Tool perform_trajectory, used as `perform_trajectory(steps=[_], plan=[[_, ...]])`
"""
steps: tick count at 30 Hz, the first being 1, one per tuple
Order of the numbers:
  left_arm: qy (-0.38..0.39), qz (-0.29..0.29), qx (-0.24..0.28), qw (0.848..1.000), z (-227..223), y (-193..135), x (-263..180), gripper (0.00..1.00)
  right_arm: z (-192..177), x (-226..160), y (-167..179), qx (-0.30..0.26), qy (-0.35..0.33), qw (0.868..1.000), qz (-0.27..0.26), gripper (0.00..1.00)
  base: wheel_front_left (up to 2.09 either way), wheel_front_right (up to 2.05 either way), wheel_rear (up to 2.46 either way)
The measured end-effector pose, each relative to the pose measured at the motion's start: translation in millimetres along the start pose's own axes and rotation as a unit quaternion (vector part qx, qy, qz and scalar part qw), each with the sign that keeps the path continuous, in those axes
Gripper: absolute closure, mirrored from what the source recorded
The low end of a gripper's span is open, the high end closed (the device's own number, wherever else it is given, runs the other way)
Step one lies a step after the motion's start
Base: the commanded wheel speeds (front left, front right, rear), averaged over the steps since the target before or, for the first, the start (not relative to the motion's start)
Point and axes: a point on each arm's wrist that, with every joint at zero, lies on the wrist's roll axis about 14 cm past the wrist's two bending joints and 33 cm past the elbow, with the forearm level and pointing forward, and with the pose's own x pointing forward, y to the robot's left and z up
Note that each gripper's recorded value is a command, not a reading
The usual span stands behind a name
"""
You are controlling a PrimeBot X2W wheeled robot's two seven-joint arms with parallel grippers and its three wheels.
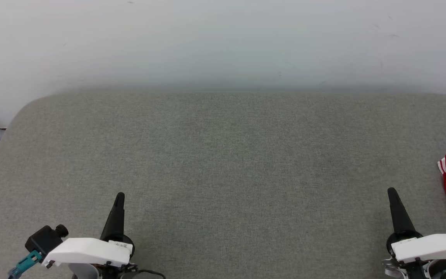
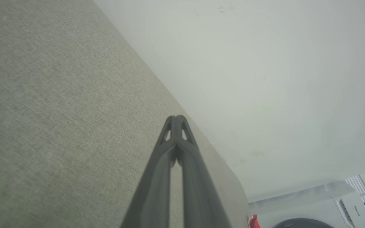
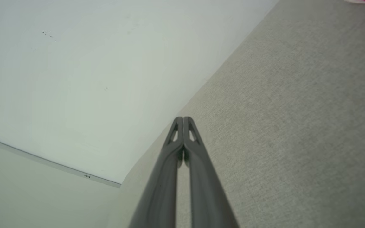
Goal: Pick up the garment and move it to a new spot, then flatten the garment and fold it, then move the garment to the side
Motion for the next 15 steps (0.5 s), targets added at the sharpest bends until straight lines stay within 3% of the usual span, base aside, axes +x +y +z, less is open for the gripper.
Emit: perform_trajectory(steps=[15], plan=[[0.004, 0.002, -0.080, 0.997, 2.0, 1.0, 4.0, 1.00, 1.8, 2.7, 2.9, 0.082, 0.003, 0.997, 0.002, 1.00, 0.00, 0.00, 0.00]])
